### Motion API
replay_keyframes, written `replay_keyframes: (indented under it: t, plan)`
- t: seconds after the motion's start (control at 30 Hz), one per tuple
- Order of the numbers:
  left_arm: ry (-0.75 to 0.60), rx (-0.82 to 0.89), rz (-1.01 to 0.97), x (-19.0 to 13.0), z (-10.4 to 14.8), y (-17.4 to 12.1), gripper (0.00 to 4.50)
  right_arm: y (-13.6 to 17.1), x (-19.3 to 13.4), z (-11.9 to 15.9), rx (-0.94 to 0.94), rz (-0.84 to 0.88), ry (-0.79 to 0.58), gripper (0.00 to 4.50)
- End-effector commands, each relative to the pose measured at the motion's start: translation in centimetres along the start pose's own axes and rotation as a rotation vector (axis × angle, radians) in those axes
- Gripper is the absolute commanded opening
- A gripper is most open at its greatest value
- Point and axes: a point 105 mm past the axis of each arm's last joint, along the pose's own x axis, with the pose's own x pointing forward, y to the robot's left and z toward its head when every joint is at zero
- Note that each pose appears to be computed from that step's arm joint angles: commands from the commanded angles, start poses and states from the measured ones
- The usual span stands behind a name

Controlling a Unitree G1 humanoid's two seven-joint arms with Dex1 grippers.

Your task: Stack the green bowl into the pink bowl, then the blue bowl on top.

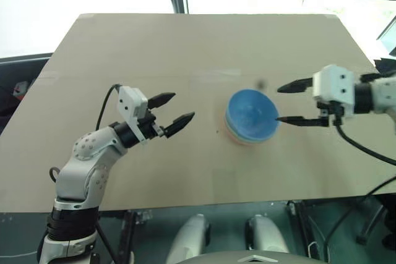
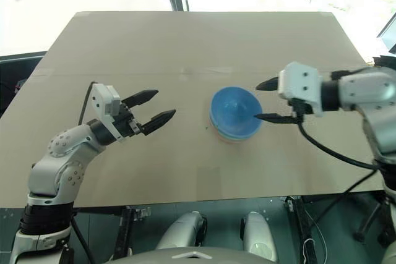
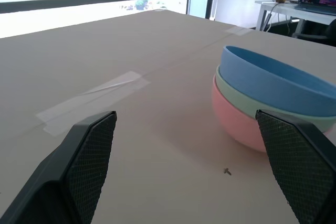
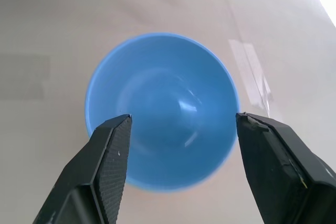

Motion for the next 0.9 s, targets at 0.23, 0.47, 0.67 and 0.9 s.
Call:
replay_keyframes:
  t: [0.23, 0.47, 0.67, 0.9]
  plan:
    - [0.059, 0.090, 0.006, -2.1, 0.7, -0.9, 4.50, 0.2, -5.8, -4.5, 0.222, -0.299, 0.019, 4.46]
    - [0.158, 0.071, -0.018, -5.3, 0.6, -1.2, 4.50, 3.3, -10.2, -8.6, 0.384, -0.386, 0.079, 4.46]
    - [0.184, 0.068, -0.027, -6.1, 1.0, -1.0, 4.50, 3.2, -10.8, -9.4, 0.389, -0.426, 0.077, 4.46]
    - [0.192, 0.059, -0.056, -6.1, 1.3, -1.0, 4.50, 2.6, -10.1, -9.2, 0.376, -0.439, 0.062, 4.46]
